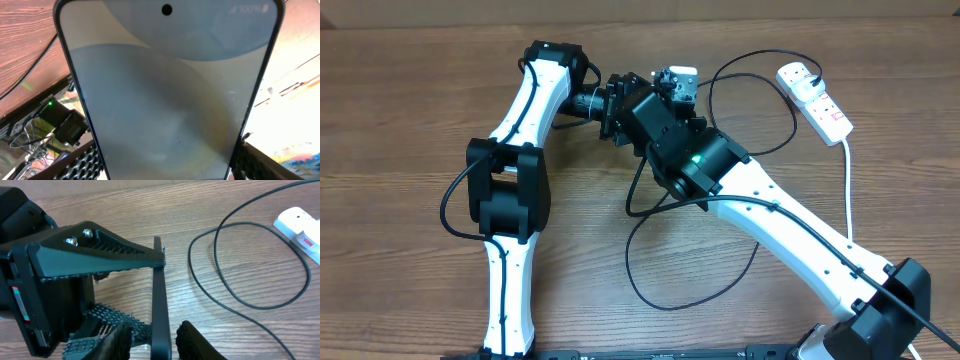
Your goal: Plug charger to phone and switch on socket
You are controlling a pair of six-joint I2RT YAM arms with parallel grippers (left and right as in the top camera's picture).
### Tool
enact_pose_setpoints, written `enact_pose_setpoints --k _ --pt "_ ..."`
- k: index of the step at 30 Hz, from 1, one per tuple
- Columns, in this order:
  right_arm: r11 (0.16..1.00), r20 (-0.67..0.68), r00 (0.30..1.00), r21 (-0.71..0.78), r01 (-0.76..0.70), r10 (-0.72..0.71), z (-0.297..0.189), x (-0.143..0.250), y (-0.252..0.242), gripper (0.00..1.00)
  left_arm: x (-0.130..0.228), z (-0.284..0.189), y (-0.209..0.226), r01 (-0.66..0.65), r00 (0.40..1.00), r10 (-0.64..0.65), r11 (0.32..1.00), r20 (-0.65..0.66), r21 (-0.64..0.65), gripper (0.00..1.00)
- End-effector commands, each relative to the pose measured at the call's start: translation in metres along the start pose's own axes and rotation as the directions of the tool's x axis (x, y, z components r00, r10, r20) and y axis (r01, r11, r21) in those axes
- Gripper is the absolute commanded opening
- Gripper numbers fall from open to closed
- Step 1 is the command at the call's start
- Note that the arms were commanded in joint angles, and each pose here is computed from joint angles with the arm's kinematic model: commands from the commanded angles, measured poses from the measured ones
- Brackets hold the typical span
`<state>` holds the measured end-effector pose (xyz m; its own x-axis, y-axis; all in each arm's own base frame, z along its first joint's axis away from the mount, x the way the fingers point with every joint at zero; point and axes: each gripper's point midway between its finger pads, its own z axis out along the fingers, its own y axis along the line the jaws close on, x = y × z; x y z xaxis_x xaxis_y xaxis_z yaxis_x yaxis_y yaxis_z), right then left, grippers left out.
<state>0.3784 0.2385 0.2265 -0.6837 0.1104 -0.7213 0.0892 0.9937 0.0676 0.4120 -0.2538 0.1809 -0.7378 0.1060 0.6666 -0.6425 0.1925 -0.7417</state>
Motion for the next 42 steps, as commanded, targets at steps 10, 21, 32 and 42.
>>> enact_pose_setpoints --k 10,21,32,42 --pt "1.0 0.024 1.0 -0.001 -0.015 0.015 -0.002 -0.0095 0.0016 0.22 0.0026 0.0028 -0.0087 -0.008 1.0 0.008 1.0 -0.019 0.025 0.73" --pt "0.999 0.023 0.998 -0.001 -0.052 0.052 -0.0014 -0.0087 0.0015 0.2 0.0035 0.0027 -0.0104 -0.007 1.0 0.008 0.999 -0.025 0.035 0.73" --pt "0.999 0.02 0.999 0.002 -0.05 0.05 -0.0013 -0.0079 0.0008 0.07 0.0035 0.0027 -0.0104 -0.008 1.0 0.008 0.999 -0.025 0.035 0.73" --pt "0.988 0.02 0.988 0.007 -0.153 0.153 -0.0013 -0.0074 -0.0006 0.04 0.0035 0.0027 -0.0104 -0.007 1.0 0.008 0.999 -0.025 0.035 0.75"
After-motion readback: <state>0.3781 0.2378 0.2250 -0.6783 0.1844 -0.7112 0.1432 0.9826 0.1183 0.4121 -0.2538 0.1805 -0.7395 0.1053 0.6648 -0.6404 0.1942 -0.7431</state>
